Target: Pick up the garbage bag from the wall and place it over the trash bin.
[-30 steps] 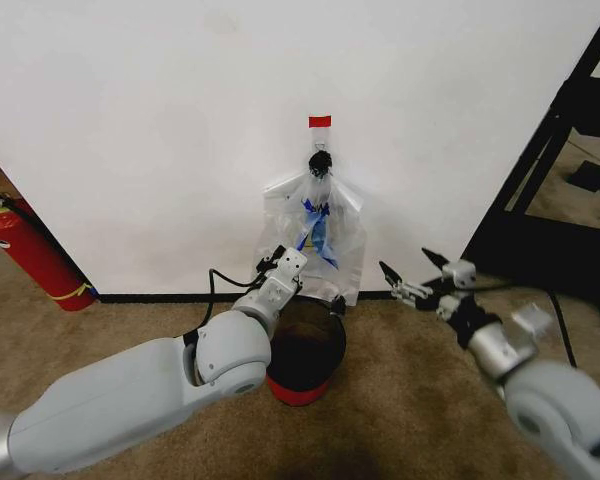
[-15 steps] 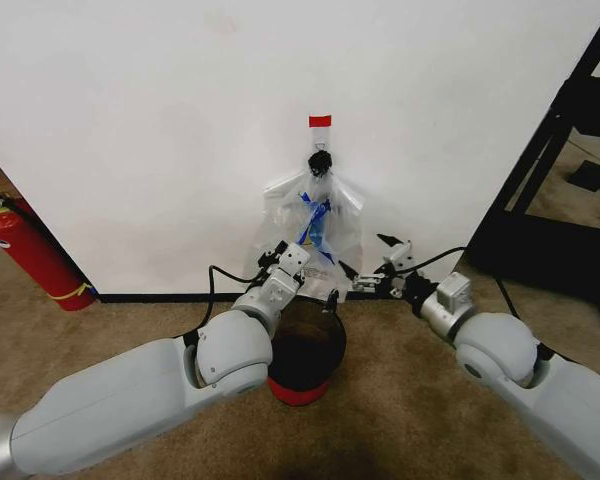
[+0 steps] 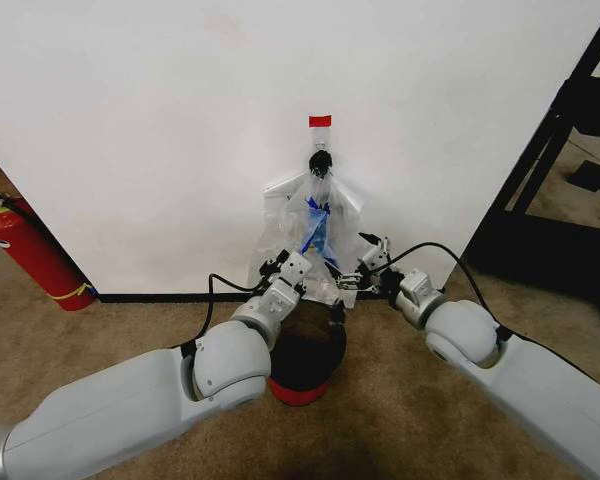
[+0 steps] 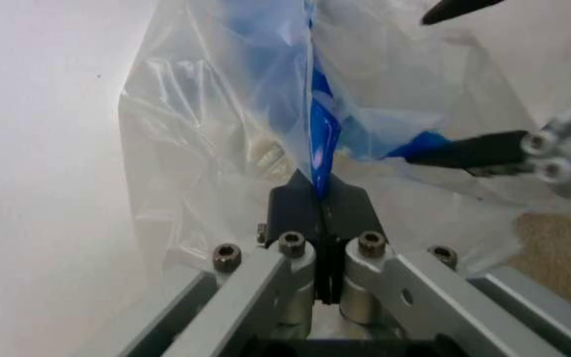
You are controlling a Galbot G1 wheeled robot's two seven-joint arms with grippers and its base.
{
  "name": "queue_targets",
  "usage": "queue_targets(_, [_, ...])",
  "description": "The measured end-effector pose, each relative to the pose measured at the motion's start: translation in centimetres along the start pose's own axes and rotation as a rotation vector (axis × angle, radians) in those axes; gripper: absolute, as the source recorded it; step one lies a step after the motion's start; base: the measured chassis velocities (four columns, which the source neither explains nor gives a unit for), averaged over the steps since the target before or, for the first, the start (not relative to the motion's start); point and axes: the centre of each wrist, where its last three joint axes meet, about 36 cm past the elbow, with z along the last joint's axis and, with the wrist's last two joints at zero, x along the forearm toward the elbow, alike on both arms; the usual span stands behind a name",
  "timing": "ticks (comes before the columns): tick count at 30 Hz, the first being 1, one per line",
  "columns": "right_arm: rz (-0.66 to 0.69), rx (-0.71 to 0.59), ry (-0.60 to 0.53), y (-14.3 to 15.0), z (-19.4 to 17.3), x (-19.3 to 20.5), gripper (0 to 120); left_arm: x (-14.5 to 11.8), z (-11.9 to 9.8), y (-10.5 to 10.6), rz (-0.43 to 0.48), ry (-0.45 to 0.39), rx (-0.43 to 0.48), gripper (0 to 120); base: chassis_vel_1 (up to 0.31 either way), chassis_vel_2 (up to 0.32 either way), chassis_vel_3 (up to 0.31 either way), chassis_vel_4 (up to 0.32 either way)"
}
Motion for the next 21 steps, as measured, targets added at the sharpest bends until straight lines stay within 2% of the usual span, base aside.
queue_targets(4, [0.007,0.13,0.001,-0.4,0.0,-0.1,69,0.1,0.0,0.0,0.004,0.0,0.0,0,0.0,0.0,0.0,0.0])
queue_targets(7, [0.004,0.18,0.007,-0.6,0.1,-0.1,61,0.2,0.0,0.0,0.007,0.0,0.001,0,0.0,0.0,0.0,0.0])
queue_targets(11, [-0.003,0.252,0.023,-0.6,0.1,-0.2,43,0.4,-0.1,-0.2,0.015,-0.001,0.005,0,0.0,0.0,0.0,0.0])
queue_targets(14, [-0.003,0.257,0.036,-0.6,0.1,-0.2,39,0.5,-0.1,-0.2,0.017,-0.002,0.006,0,0.0,0.0,0.0,0.0])
queue_targets(15, [-0.007,0.261,0.051,-0.5,-0.1,-0.3,30,0.6,-0.1,-0.2,0.02,-0.002,0.007,0,0.0,0.0,0.0,0.0])
queue_targets(21, [-0.007,0.14,0.088,0.1,-1.0,-0.4,10,1.0,-0.1,-0.1,0.021,-0.003,0.01,0,0.0,0.0,0.0,0.0])
